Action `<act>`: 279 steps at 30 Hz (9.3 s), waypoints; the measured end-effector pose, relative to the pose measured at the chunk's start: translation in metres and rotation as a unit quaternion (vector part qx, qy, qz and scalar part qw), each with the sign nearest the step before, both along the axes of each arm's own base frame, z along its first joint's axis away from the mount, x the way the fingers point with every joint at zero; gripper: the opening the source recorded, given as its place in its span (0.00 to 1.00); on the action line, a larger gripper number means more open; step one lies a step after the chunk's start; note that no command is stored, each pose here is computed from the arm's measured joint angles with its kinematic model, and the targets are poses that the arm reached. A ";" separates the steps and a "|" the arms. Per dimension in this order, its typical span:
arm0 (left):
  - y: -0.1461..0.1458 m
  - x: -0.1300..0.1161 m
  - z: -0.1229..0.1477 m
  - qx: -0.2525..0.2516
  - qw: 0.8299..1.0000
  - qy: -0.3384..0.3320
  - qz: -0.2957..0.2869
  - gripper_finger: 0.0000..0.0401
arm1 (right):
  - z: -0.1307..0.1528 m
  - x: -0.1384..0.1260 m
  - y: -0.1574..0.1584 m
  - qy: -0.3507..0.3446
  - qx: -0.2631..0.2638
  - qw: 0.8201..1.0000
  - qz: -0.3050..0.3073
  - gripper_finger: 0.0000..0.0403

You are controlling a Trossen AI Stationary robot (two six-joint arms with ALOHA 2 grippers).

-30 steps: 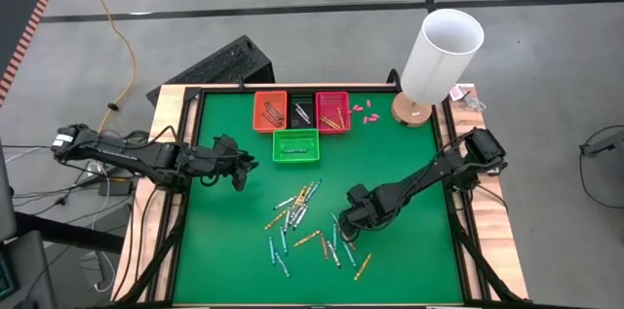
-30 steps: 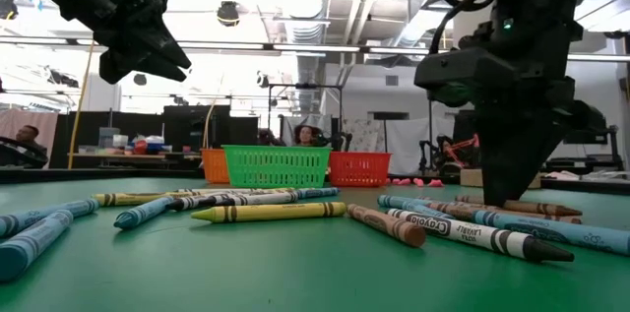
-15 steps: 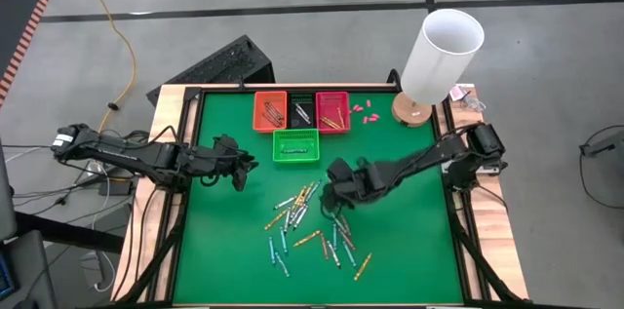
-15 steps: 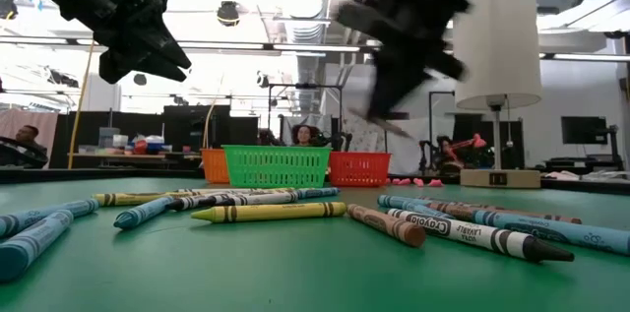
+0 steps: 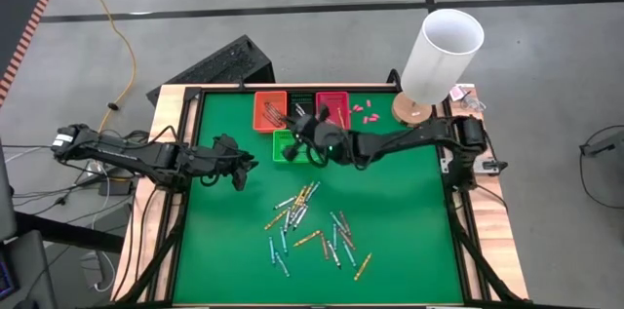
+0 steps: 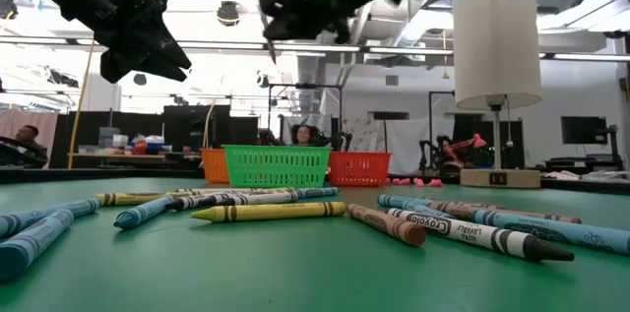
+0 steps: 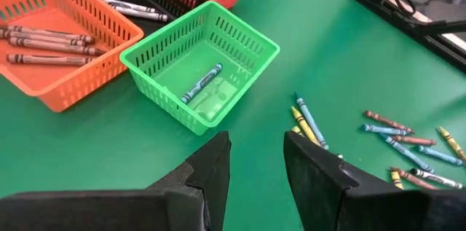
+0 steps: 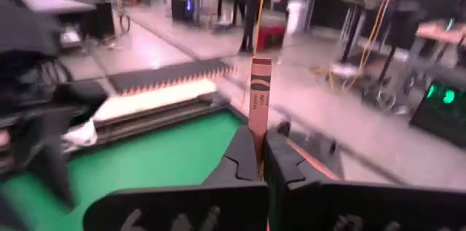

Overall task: Sort crayons
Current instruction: Put a red crayon in the orange basket

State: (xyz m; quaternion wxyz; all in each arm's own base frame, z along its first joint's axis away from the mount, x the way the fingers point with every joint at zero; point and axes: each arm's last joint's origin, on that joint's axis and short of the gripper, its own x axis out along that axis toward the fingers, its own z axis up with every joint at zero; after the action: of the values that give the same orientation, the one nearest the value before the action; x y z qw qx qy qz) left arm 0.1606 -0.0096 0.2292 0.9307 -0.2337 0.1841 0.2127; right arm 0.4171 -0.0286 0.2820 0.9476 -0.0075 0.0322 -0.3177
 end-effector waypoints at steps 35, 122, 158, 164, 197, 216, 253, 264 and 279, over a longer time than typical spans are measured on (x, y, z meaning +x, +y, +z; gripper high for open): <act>0.002 0.000 0.001 0.018 0.999 -0.004 0.033 0.30 | -0.085 0.061 -0.137 0.007 0.173 0.983 0.052 0.21; 0.001 -0.001 -0.002 -0.013 0.999 0.001 0.031 0.30 | -0.119 -0.082 0.143 0.398 0.469 0.788 0.010 0.15; 0.002 -0.002 -0.002 -0.005 0.999 0.000 0.046 0.30 | -0.024 -0.019 0.078 0.333 0.250 0.905 0.087 0.00; 0.003 -0.002 -0.001 0.006 0.998 0.000 0.057 0.30 | -0.002 0.003 0.048 0.245 0.156 0.950 0.113 0.00; 0.004 -0.003 -0.001 0.026 0.998 0.007 0.060 0.30 | -0.040 0.051 -0.099 -0.053 0.015 0.994 0.091 0.00; 0.004 -0.003 -0.002 0.023 0.998 0.007 0.061 0.30 | -0.059 0.037 -0.145 -0.037 0.111 0.992 0.044 0.12; 0.003 -0.003 -0.002 0.027 0.998 0.011 0.051 0.30 | -0.007 -0.060 0.037 0.396 0.374 0.830 0.121 0.15; 0.002 0.000 0.001 0.017 0.999 -0.007 0.036 0.32 | -0.028 -0.087 0.150 0.433 0.411 0.802 0.030 0.15; 0.000 0.004 0.009 0.000 0.999 -0.052 0.010 0.33 | -0.044 -0.113 0.198 0.413 0.441 0.797 -0.005 0.42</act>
State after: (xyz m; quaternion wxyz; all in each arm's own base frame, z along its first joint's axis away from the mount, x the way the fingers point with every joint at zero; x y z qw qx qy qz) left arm 0.1646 -0.0096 0.2383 0.9370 -0.2460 0.1328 0.2092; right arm 0.3037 0.1698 0.2382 0.7439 0.2805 0.5567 -0.2409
